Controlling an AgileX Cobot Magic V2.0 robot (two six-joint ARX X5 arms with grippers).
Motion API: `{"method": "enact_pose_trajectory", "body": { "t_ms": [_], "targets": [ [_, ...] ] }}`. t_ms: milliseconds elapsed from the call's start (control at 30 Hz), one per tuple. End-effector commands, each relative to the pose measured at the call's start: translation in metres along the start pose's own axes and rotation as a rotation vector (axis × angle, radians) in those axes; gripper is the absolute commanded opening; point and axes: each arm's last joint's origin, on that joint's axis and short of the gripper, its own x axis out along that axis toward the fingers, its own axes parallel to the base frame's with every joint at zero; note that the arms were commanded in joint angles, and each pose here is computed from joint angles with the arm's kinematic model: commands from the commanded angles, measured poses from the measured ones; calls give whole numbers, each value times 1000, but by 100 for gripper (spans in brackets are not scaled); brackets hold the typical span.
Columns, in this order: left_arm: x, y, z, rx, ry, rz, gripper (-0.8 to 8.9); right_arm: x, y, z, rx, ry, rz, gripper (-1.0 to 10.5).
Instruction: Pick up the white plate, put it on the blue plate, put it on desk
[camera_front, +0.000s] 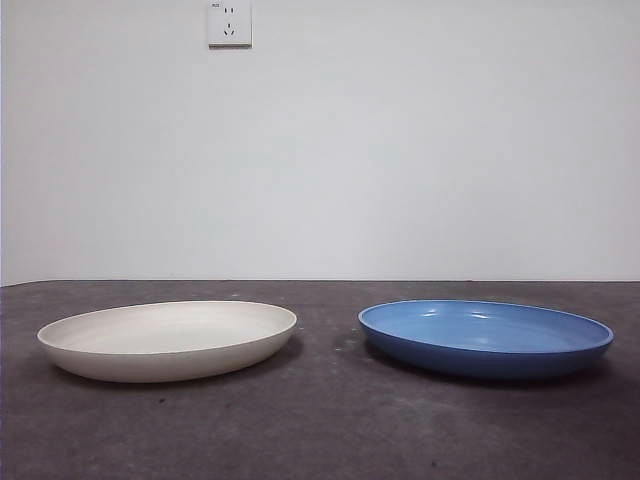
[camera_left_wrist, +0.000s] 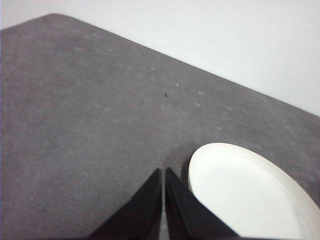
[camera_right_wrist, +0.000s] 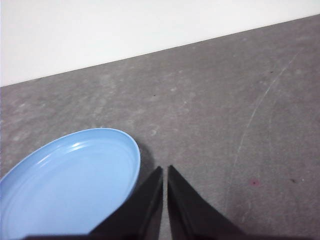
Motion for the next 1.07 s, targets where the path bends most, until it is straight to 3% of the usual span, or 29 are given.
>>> {"method": "enact_pose_trajectory", "body": {
  "t_ms": [33, 333, 567, 733, 1067],
  "targets": [
    [-3, -2, 4, -55, 13, 6, 10, -3, 3, 8, 47, -27, 12, 10],
    [-17, -17, 39, -53, -12, -5, 10, -23, 18, 51, 62, -92, 35, 10],
    [-25, -33, 71, -27, 63, -44, 10, -38, 33, 95, 42, -74, 42, 10],
    [-24, -47, 98, 45, 161, -112, 10, -38, 44, 126, -21, 38, 83, 10],
    [-8, -69, 139, 185, 511, -236, 10, -20, 61, 170, -93, 381, 233, 10]
  ]
}}
